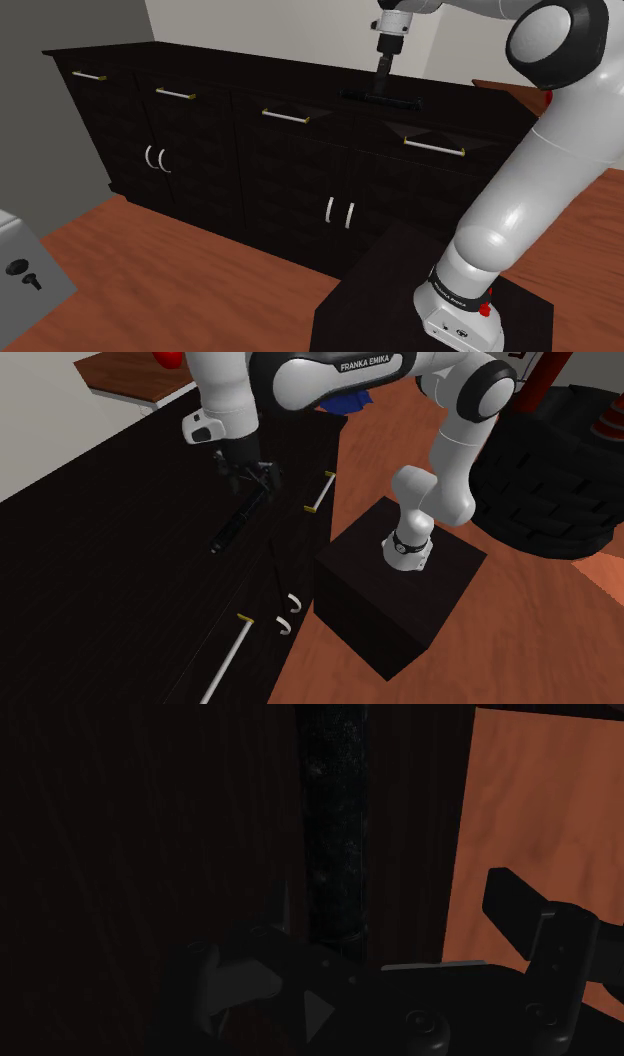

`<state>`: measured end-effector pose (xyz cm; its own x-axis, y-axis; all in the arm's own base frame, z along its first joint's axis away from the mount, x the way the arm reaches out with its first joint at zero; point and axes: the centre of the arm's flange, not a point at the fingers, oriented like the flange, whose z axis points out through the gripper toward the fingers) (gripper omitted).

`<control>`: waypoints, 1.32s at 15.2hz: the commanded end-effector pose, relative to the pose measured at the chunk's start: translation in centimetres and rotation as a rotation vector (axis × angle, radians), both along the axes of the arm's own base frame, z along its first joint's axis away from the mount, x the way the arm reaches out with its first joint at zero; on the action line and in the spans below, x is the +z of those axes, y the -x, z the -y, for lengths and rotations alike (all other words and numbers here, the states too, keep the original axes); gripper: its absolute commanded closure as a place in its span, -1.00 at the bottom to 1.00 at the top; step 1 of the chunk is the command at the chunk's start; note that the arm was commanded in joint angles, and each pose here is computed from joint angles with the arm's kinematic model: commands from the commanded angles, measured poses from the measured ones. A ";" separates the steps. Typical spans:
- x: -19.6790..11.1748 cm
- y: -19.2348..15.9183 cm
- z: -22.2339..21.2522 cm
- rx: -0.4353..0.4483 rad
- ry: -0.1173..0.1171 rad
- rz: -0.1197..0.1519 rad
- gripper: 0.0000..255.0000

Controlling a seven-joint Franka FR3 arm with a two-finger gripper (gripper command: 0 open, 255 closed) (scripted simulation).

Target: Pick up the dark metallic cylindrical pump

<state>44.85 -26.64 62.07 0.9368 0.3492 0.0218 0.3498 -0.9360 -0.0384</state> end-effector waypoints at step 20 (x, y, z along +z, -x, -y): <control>-3.5 -0.5 1.7 0.011 -0.006 -0.003 1.00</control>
<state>45.32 -28.38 58.36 0.9331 0.3589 0.0220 0.3596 -0.9321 -0.0443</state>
